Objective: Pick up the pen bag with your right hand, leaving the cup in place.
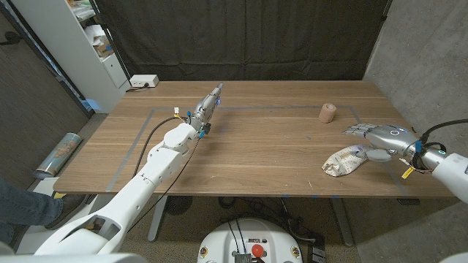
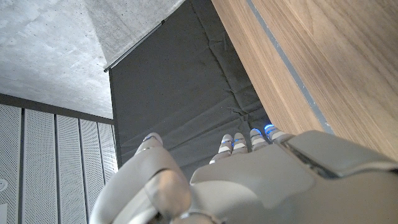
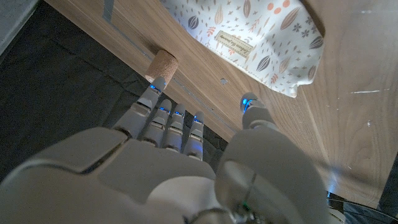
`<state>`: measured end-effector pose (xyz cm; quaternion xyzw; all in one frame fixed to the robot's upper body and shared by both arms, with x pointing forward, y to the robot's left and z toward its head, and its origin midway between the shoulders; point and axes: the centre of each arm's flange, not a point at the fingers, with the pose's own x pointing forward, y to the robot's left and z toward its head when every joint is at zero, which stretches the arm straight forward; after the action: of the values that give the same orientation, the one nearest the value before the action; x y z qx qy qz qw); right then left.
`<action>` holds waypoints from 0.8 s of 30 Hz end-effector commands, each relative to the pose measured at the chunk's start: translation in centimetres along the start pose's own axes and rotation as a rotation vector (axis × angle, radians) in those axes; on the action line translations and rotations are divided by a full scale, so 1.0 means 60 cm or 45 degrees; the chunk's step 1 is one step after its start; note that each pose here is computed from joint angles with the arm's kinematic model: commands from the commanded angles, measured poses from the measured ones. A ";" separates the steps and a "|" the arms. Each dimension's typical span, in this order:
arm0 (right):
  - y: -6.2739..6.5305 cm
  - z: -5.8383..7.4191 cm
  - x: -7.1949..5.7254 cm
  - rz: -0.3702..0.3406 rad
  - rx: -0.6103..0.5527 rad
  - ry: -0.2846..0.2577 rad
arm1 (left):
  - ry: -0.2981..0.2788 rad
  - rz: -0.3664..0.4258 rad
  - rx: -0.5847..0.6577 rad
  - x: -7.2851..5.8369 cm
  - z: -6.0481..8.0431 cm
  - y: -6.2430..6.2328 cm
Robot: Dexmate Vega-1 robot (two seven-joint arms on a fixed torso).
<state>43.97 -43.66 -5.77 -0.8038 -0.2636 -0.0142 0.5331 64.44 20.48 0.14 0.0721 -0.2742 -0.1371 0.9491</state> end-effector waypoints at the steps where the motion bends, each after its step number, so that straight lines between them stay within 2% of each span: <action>1: 0.002 -0.001 0.002 0.067 -0.082 -0.027 | 0.010 0.000 -0.011 -0.001 -0.008 -0.001; 12: -0.003 -0.001 0.011 0.129 -0.158 -0.050 | 0.018 0.000 -0.018 0.002 -0.012 0.000; 24: 0.009 -0.007 0.011 0.203 -0.240 -0.034 | 0.017 -0.003 -0.015 0.004 -0.010 0.000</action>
<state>44.57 -43.61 -5.66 -0.8507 -0.2262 0.0126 0.4743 64.81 20.48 -0.29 0.0693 -0.2680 -0.1375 0.9510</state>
